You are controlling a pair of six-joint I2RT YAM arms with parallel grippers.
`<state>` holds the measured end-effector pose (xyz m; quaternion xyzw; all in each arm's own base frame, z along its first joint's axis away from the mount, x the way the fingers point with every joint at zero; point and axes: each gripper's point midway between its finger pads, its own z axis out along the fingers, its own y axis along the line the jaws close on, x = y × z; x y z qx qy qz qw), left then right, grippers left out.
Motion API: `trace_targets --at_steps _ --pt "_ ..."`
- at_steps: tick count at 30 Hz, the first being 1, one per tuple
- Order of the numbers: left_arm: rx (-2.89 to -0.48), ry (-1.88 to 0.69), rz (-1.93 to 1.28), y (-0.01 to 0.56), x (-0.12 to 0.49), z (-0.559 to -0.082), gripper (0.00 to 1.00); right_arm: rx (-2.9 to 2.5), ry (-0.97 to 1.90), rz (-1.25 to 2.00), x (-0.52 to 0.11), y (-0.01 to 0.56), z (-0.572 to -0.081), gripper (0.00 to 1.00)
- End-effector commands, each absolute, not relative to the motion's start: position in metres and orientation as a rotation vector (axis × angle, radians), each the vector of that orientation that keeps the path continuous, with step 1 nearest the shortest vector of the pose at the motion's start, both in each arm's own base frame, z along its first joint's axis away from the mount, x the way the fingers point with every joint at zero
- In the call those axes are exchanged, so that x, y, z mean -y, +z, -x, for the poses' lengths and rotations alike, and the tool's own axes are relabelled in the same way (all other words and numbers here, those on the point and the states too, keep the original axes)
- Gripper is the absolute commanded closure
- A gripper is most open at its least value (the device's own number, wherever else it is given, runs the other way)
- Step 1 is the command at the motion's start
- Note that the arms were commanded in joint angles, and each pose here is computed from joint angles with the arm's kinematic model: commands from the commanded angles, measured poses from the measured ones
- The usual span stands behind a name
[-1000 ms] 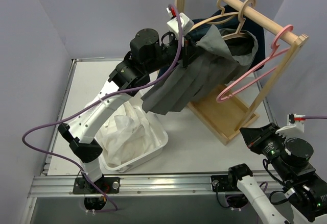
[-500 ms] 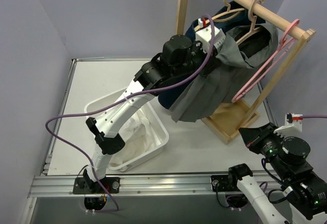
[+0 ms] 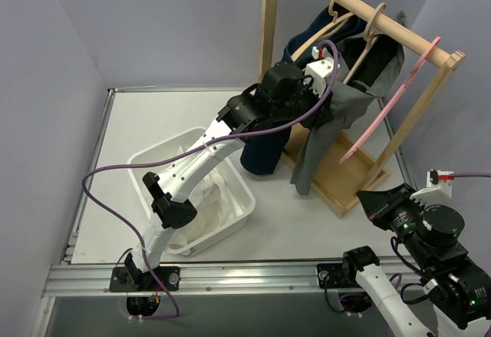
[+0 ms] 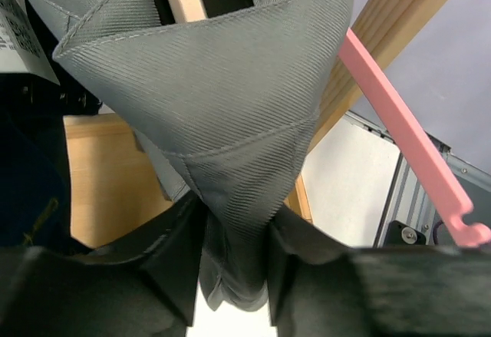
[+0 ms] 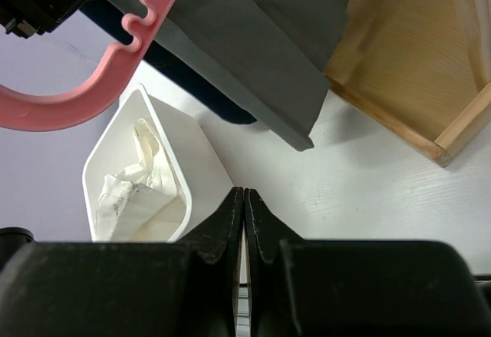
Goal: Remove the skirt from the hanger
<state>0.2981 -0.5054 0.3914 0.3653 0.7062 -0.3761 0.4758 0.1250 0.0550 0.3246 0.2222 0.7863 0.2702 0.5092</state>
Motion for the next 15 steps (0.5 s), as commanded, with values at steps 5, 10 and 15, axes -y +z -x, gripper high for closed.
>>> trace_targets --at_steps 5,10,15 --pt "-1.676 -0.952 -0.814 0.410 0.505 -0.321 0.46 -1.846 0.674 -0.533 -0.055 0.346 -0.125 1.00" --pt "-1.658 -0.942 -0.765 0.412 0.509 -0.332 0.39 -1.860 0.673 -0.530 -0.057 0.344 -0.127 1.00" --pt "-1.645 -0.903 -0.710 0.416 0.507 -0.342 0.96 -1.849 0.698 -0.530 -0.059 0.344 -0.127 1.00"
